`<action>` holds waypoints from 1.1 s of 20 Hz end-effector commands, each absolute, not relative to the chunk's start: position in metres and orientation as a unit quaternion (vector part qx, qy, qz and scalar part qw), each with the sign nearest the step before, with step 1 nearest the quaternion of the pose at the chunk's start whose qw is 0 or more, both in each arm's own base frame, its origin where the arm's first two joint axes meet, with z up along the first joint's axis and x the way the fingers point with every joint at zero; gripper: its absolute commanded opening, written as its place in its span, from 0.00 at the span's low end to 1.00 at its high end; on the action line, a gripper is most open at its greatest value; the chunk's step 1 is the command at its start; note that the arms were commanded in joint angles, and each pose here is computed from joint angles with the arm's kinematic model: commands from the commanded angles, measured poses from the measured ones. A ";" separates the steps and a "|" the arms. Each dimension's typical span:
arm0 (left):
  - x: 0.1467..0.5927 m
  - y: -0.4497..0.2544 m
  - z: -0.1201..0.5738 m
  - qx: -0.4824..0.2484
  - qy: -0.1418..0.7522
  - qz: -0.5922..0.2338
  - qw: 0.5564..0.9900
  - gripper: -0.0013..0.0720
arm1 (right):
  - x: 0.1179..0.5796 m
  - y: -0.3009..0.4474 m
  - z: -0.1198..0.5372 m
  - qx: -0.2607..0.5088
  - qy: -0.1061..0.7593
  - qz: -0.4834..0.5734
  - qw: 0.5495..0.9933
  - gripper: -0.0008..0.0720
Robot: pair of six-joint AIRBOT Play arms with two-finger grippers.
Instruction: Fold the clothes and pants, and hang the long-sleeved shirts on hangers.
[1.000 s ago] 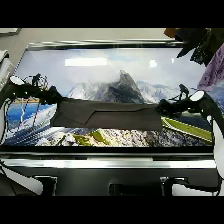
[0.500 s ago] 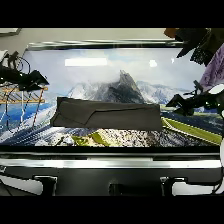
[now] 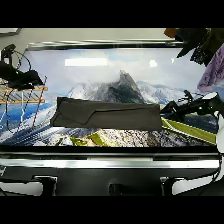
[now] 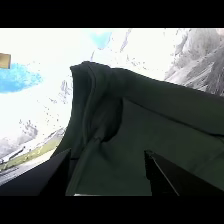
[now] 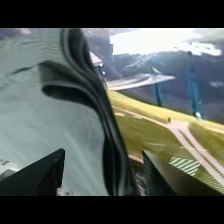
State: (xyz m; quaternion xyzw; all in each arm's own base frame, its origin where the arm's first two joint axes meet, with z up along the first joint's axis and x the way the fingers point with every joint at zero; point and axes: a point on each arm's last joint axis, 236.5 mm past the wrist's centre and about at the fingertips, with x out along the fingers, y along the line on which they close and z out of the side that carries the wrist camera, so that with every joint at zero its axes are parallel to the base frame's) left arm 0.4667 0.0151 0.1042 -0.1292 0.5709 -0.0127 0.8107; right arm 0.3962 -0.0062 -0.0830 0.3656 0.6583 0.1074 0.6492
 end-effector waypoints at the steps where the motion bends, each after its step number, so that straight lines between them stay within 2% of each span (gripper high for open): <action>1: 0.465 0.008 0.106 -0.125 0.573 -0.008 0.810 0.75 | 0.393 -0.004 -0.096 0.373 0.660 0.104 0.644 0.75; 7: 0.465 0.005 0.106 -0.123 0.573 -0.011 0.810 0.75 | 0.388 0.033 -0.104 0.345 0.681 0.123 0.635 0.72; 9: 0.465 0.005 0.106 -0.123 0.573 -0.011 0.810 0.75 | 0.389 0.048 -0.106 0.334 0.686 0.127 0.634 0.58; 11: 0.465 0.005 0.106 -0.123 0.573 -0.011 0.810 0.75 | 0.388 0.060 -0.104 0.326 0.689 0.138 0.633 0.12; 12: 0.465 0.004 0.106 -0.124 0.573 -0.013 0.810 0.74 | 0.389 0.064 -0.099 0.326 0.686 0.143 0.634 0.06; 14: 0.465 0.003 0.106 -0.125 0.573 -0.014 0.810 0.73 | 0.394 0.063 -0.081 0.326 0.675 0.141 0.647 0.05; 15: 0.465 0.001 0.106 -0.129 0.573 -0.018 0.809 0.54 | 0.396 0.059 -0.069 0.324 0.669 0.136 0.655 0.05; 16: 0.466 -0.006 0.105 -0.139 0.574 -0.030 0.807 0.14 | 0.398 0.055 -0.053 0.325 0.663 0.131 0.661 0.05; 17: 0.468 -0.018 0.104 -0.153 0.574 -0.047 0.803 0.05 | 0.399 0.051 -0.036 0.322 0.661 0.126 0.666 0.05; 19: 0.473 -0.049 0.092 -0.178 0.587 -0.078 0.786 0.05 | 0.398 0.046 -0.002 0.309 0.661 0.123 0.673 0.05; 22: 0.472 -0.114 0.042 -0.162 0.637 -0.115 0.745 0.05 | 0.400 0.040 0.046 0.295 0.649 0.114 0.692 0.05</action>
